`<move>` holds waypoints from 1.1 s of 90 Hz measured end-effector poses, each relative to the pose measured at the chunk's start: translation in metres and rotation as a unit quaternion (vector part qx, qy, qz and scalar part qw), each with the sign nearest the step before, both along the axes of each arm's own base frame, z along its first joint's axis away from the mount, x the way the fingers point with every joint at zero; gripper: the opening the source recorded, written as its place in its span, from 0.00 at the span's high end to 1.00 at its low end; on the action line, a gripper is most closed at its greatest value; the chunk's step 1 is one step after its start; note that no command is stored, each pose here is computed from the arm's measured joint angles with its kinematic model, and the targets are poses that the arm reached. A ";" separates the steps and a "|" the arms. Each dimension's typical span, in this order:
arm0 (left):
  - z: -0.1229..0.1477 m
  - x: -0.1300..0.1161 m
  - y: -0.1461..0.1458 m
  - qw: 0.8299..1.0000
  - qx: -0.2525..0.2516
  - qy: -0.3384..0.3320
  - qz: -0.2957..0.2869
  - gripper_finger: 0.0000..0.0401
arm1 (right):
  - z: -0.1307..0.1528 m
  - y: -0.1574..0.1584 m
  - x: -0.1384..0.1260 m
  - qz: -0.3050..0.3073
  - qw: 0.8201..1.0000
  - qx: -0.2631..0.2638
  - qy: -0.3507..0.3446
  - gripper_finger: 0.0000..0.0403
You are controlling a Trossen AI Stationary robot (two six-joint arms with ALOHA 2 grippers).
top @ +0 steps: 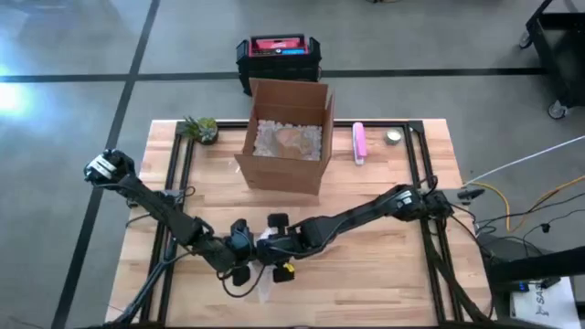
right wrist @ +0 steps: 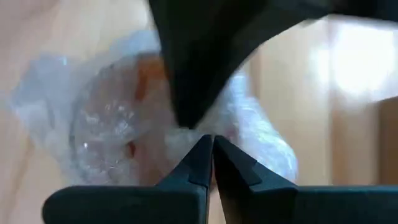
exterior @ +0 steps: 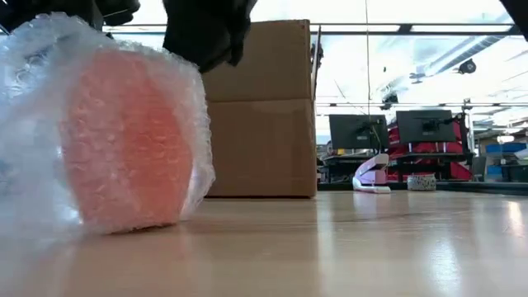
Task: Wrap mug
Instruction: Wrap the orange mug with transparent bubble wrap
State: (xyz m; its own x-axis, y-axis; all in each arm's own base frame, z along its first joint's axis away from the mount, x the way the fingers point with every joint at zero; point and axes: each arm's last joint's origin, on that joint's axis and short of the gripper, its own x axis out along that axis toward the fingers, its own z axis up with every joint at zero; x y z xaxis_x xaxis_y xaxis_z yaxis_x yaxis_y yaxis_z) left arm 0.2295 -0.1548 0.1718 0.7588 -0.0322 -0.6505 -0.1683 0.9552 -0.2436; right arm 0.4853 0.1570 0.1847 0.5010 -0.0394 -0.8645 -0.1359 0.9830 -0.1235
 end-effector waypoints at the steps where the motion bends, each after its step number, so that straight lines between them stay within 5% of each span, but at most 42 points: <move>1: 0.000 0.000 0.000 1.000 0.000 0.000 0.000 1.00 | -0.001 0.001 0.000 0.001 1.000 0.000 0.001 0.99; 22: 0.015 -0.003 0.002 0.999 -0.018 -0.028 0.002 1.00 | -0.028 0.003 0.005 0.000 1.000 -0.006 0.021 0.99; 57: 0.051 -0.028 -0.006 0.993 -0.074 -0.086 -0.037 1.00 | -0.030 0.003 0.004 0.006 1.000 0.001 0.026 0.99; 99: 0.019 -0.009 -0.027 0.994 -0.058 -0.088 -0.026 1.00 | -0.021 0.005 0.009 0.012 1.000 0.003 0.009 0.99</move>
